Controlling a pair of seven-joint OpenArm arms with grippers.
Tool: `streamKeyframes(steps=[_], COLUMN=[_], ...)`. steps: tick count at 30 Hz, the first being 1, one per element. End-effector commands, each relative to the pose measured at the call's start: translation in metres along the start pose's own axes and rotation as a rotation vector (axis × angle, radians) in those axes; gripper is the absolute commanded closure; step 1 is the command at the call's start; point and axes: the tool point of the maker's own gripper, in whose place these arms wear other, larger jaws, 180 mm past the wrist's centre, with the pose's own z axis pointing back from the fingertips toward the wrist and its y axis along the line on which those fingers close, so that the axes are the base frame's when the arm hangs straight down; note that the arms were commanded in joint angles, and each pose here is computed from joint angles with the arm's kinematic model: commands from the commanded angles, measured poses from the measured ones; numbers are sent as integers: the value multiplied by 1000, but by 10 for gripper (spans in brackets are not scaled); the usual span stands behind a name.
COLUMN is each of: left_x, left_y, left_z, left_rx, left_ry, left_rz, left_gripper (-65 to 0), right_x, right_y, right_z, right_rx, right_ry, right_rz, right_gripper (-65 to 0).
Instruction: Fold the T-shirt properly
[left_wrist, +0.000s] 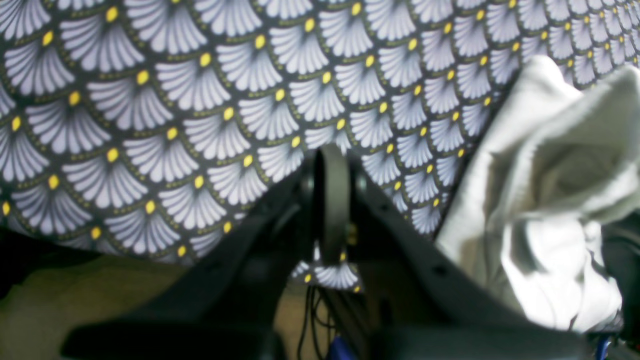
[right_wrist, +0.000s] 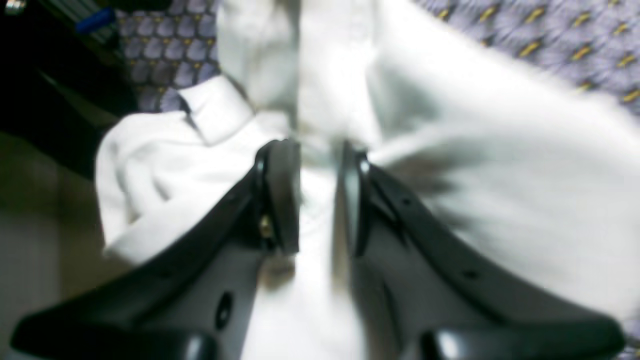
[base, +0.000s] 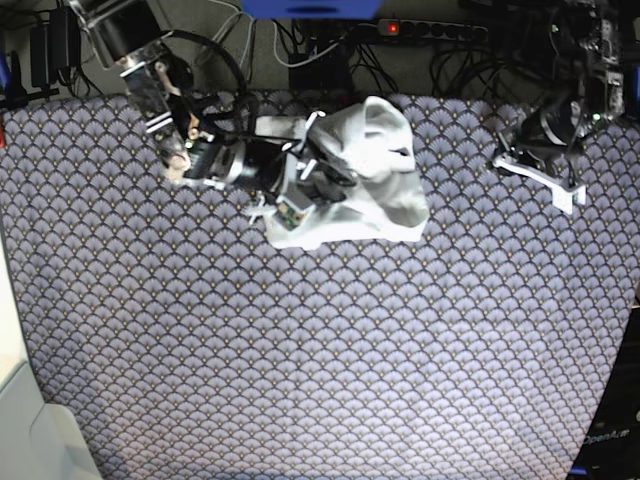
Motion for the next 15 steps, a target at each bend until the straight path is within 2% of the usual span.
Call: streamKeyframes(steps=[1, 7, 9, 12, 15], left_x=[6, 4, 7, 9, 3], left_y=[-8, -25, -36, -51, -62], left_z=[3, 5, 10, 16, 16], left_rx=[-25, -68, -97, -135, -180], left_ry=[-20, -33, -54, -78, -50], left_rz=[-3, 17, 10, 19, 57], left_gripper=[-9, -15, -55, -177, -368], right_x=[21, 26, 19, 15, 11], right_y=[3, -5, -8, -8, -12], right_z=[3, 17, 23, 25, 29], right_rx=[13, -31, -41, -42, -48], right_ry=[-57, -39, -22, -13, 4], right_rz=[27, 56, 52, 53, 60], right_gripper=[-132, -132, -132, -132, -132])
